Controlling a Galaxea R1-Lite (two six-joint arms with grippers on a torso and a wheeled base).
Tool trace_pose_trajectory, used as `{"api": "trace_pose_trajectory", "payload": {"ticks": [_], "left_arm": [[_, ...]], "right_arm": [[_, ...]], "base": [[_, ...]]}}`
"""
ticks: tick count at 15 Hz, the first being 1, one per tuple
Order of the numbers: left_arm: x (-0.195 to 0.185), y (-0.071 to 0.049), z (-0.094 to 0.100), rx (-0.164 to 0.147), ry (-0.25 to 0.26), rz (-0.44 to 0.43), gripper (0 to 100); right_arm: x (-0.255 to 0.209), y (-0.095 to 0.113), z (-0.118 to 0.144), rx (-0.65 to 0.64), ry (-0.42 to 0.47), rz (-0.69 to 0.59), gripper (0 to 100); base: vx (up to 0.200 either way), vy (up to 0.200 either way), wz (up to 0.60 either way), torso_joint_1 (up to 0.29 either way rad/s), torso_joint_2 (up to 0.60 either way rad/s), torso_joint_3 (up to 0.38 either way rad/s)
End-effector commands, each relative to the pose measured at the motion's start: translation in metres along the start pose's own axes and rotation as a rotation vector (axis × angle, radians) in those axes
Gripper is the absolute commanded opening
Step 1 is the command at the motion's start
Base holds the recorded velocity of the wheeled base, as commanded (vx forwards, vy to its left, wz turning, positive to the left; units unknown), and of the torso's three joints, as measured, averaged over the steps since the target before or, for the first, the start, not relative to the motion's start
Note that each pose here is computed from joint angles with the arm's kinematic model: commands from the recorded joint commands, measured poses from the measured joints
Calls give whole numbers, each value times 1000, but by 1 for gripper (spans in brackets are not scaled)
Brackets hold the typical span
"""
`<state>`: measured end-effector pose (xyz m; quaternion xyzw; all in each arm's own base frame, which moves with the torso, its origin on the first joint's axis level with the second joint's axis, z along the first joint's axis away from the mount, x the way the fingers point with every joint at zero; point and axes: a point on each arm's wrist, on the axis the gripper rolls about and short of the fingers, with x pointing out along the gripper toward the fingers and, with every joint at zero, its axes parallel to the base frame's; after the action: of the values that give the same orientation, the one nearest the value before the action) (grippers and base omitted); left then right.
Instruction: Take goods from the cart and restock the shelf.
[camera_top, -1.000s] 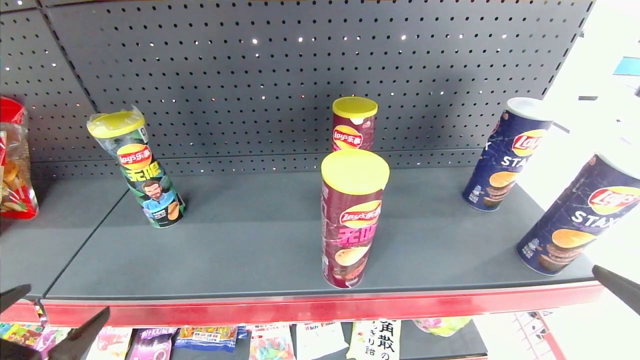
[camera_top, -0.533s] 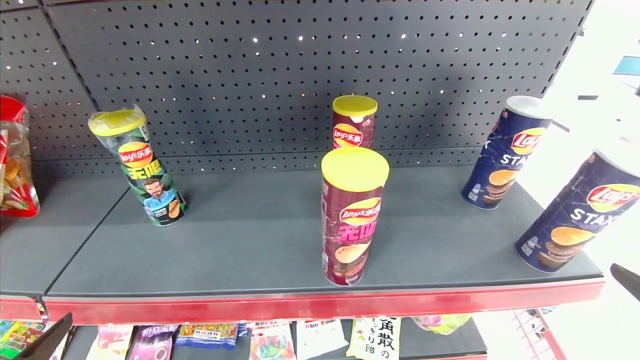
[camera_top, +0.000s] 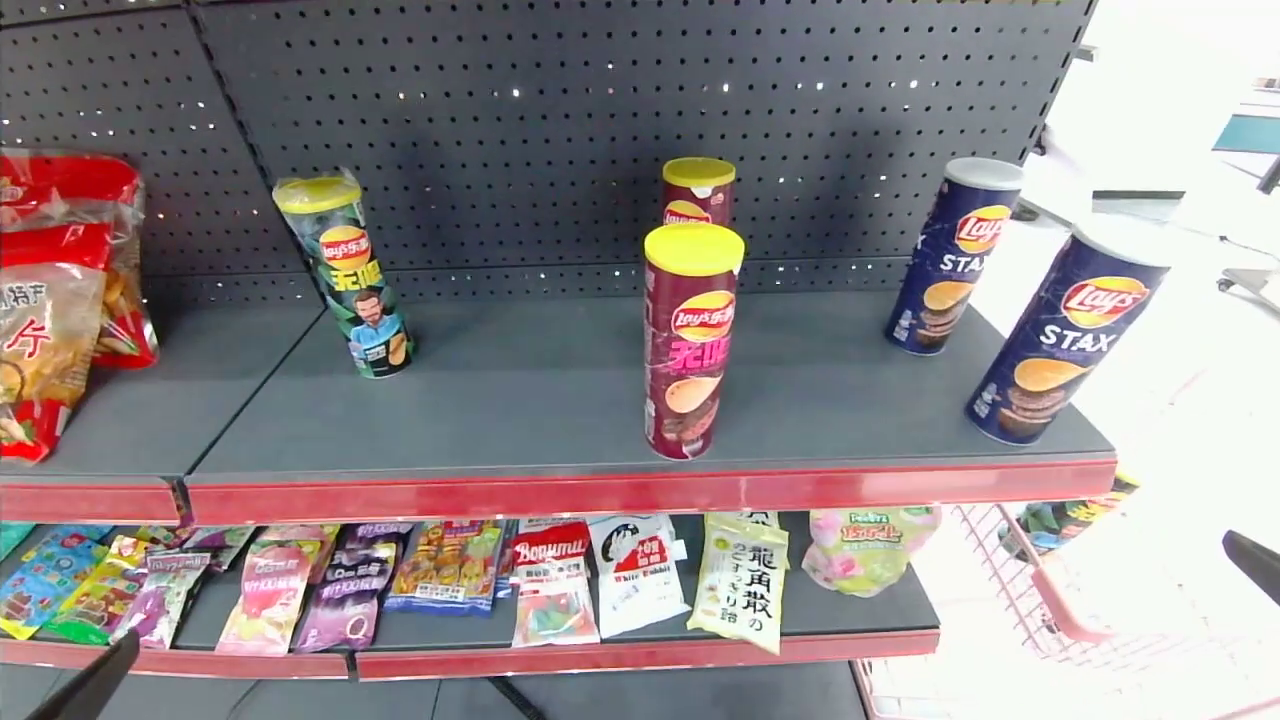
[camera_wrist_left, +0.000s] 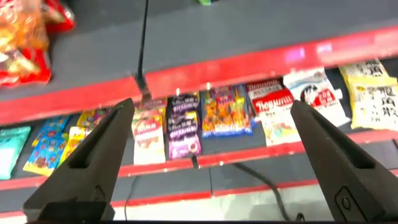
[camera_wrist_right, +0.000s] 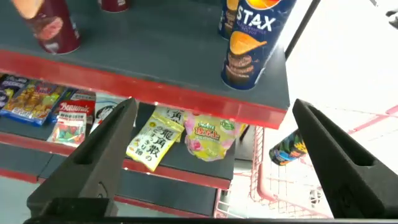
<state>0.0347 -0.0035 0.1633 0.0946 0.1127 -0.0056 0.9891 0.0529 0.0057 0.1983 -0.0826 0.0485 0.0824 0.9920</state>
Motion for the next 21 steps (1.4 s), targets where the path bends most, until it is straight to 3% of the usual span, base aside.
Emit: {"api": "trace_pose_trajectory", "payload": {"ticks": [1,18,21], "left_arm": [[1,0,0,2,5,1,100],[-1,0,1,15,-8,4,100],[-1,0,1,16,-11,0,100]], "right_arm": [[0,0,0,-1,3,2,100],[3,0,-8,-5,38,-6,100],[4,1,-13,-6,55,-4,100]], "base": [[0,0,0,0,0,0],[0,-188,0,6,3,2],[0,0,-200,1,1,1]]}}
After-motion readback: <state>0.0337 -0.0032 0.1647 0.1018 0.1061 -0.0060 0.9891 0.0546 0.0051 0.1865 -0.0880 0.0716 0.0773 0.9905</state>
